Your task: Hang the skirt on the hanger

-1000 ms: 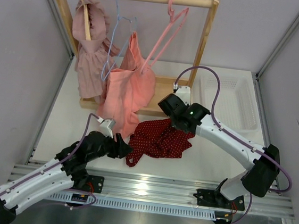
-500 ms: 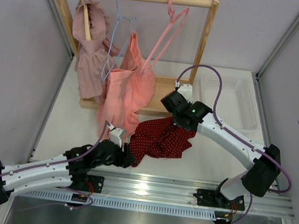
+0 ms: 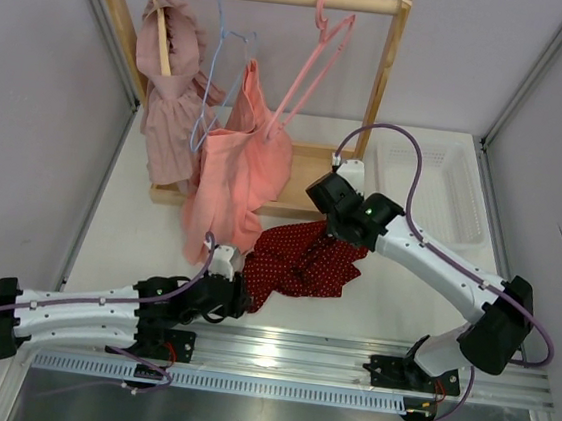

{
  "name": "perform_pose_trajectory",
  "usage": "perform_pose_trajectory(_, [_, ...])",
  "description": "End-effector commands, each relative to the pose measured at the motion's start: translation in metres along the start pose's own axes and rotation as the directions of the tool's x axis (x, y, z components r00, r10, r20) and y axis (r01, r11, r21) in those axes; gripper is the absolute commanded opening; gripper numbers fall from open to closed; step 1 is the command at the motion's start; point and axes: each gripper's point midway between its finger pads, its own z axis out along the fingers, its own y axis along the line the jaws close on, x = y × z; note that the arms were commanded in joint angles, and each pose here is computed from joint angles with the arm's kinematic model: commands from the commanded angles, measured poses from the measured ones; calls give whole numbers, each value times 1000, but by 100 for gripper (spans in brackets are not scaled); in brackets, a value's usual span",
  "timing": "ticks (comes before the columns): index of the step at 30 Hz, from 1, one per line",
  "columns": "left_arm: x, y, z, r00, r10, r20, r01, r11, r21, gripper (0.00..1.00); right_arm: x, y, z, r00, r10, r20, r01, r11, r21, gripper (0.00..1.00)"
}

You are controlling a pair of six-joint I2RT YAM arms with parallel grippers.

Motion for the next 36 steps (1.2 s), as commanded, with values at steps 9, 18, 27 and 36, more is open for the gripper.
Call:
perform_pose_trajectory(9, [-30,-24,7,998,-3,59,5,999,-37,40,-15,-14,-26,997,38,61,-36,998,-43,0])
perform_pose_trajectory(18, [-14,-30,13,1000,15,-12,-15,1000,-17,34,-8,-12,-27,998,40,54,-37,997,-65,0])
perform_pose_trajectory(27, [2,-20,15,997,39,-68,-43,998,-56,16,-14,-10,-29,997,33,64,-28,997,-76,0])
perform_pose_trajectory(36, [-158,-53,-63,968,20,250,-26,999,21,0,-54,-31,-62,987,38,153,-27,997,-72,0])
